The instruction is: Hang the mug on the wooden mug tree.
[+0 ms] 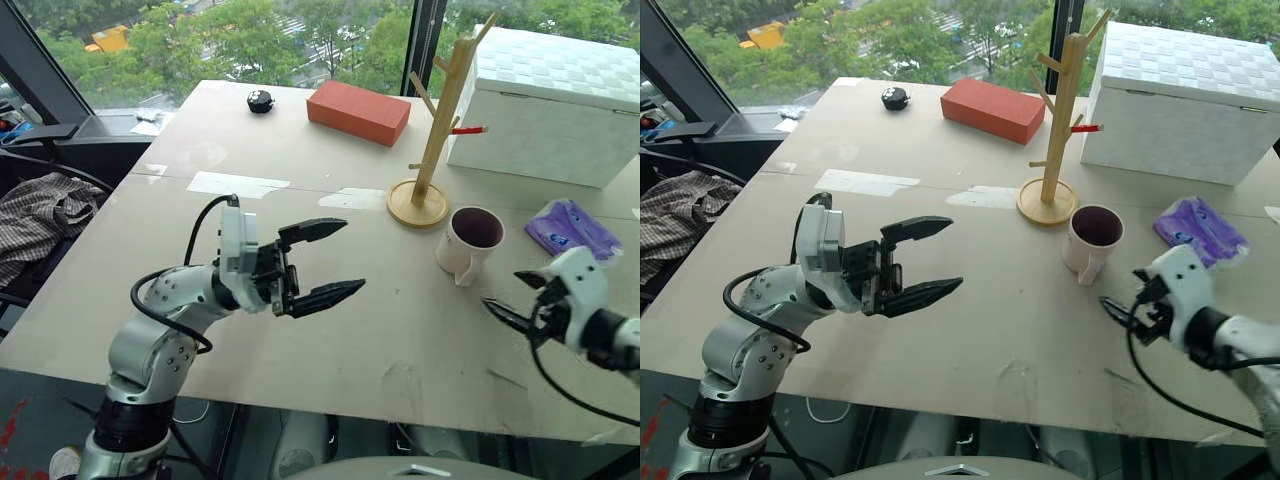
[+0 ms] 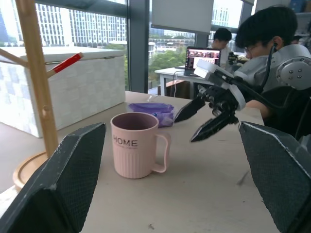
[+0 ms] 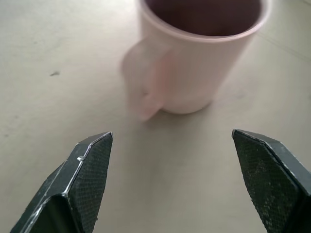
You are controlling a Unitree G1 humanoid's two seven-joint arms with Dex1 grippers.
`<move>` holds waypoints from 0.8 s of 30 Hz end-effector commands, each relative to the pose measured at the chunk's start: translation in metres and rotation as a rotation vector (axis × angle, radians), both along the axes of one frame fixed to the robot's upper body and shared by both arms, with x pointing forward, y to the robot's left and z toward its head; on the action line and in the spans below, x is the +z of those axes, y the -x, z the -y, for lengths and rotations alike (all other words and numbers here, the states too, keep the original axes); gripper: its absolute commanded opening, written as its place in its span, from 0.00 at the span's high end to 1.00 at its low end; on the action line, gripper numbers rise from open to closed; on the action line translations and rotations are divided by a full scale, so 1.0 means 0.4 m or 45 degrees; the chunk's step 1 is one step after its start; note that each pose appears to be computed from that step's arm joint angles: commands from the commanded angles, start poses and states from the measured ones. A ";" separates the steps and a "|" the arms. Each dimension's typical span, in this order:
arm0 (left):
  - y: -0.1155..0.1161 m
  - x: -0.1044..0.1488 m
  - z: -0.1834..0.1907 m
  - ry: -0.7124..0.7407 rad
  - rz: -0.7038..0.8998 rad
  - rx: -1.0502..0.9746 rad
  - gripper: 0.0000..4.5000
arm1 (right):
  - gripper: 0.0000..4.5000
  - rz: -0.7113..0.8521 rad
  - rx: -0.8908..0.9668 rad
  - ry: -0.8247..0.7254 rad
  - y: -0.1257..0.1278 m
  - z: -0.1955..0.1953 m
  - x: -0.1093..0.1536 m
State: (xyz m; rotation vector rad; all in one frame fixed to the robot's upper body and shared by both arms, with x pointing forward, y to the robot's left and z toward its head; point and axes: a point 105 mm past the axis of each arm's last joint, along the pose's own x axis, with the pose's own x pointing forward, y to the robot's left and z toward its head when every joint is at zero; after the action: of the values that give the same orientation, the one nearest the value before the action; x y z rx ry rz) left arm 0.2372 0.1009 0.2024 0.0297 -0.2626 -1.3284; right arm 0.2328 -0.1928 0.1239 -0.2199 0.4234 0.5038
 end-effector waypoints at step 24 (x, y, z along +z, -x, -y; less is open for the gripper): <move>0.066 -0.039 -0.048 -0.095 -0.083 -0.044 0.00 | 0.12 0.188 -0.657 0.169 -0.141 0.062 0.005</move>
State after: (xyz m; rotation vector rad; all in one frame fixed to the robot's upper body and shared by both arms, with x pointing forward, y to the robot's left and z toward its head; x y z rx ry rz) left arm 0.2120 0.1174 0.1797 0.0161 -0.1168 -1.3797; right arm 0.2866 -0.2092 0.1118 -0.2491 0.4162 0.0022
